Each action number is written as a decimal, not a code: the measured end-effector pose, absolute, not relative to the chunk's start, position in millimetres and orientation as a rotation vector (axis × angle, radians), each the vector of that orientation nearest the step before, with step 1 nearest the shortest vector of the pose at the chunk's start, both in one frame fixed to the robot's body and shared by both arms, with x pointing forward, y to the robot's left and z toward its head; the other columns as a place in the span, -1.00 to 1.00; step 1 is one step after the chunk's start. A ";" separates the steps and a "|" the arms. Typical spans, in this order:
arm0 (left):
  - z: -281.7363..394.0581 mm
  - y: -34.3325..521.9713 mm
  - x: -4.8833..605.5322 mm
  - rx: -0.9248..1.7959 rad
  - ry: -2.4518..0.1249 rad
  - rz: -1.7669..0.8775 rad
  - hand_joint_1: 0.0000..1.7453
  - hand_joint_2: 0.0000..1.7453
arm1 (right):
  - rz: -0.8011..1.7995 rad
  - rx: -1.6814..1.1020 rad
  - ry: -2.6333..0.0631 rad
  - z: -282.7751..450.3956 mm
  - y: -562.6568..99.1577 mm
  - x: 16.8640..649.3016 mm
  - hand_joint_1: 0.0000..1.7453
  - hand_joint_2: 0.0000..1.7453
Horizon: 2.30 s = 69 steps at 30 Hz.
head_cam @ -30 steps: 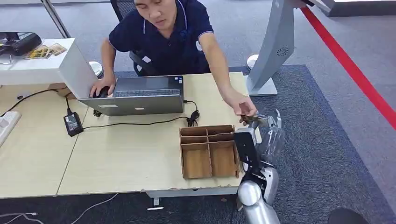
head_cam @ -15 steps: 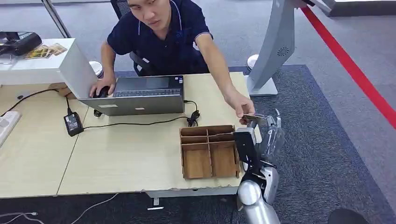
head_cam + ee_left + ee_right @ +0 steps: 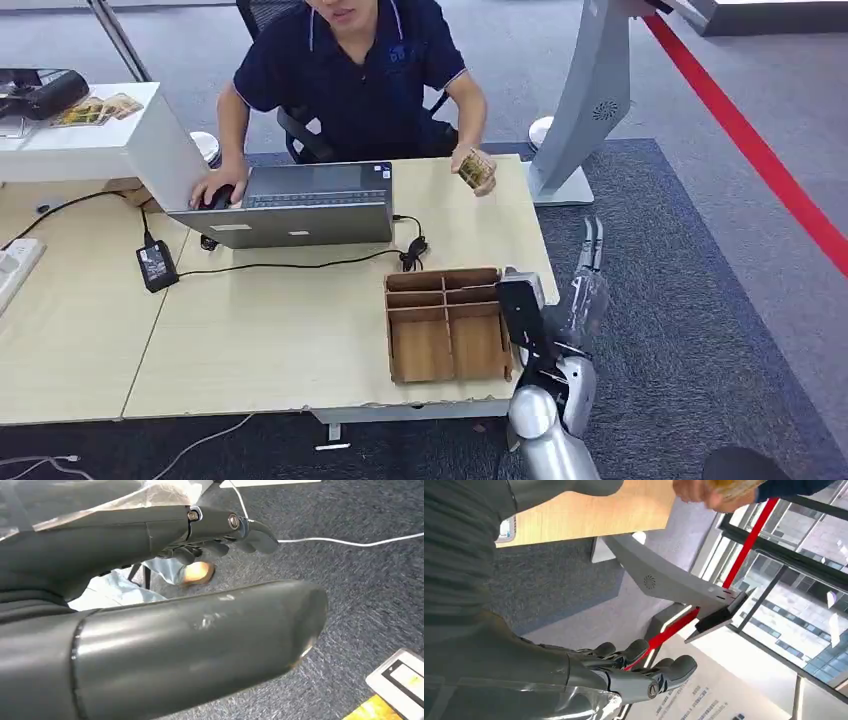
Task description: Pass the card to the sensor for recognition and then transmit it.
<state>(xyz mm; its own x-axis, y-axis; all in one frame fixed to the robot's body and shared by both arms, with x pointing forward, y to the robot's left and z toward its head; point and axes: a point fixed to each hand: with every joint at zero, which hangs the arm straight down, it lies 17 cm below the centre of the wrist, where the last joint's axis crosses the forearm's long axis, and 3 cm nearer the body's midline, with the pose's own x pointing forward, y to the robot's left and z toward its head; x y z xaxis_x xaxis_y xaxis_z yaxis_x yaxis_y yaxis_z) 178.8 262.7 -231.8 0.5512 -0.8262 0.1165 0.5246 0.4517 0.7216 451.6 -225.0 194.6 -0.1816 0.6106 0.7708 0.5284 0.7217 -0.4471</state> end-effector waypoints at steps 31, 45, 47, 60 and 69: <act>-232.6 263.9 177.9 0.681 -0.496 -0.867 -1.00 -1.00 | 0.305 -1.003 -1.759 180.1 -211.2 452.7 -1.00 1.00; -232.7 263.5 178.5 0.680 -0.505 -0.883 -1.00 -1.00 | 0.495 -1.111 -1.749 176.4 -198.6 448.9 -1.00 1.00; -232.6 263.3 178.6 0.679 -0.506 -0.885 -1.00 -1.00 | 0.510 -1.110 -1.752 175.4 -196.3 448.1 -1.00 1.00; -232.1 261.7 180.0 0.679 -0.514 -0.895 -1.00 -1.00 | 0.587 -1.066 -1.813 180.0 -168.0 446.6 -1.00 1.00; -231.6 260.0 181.3 0.679 -0.521 -0.906 -1.00 -1.00 | 0.641 -1.027 -1.845 176.8 -145.1 442.5 -1.00 1.00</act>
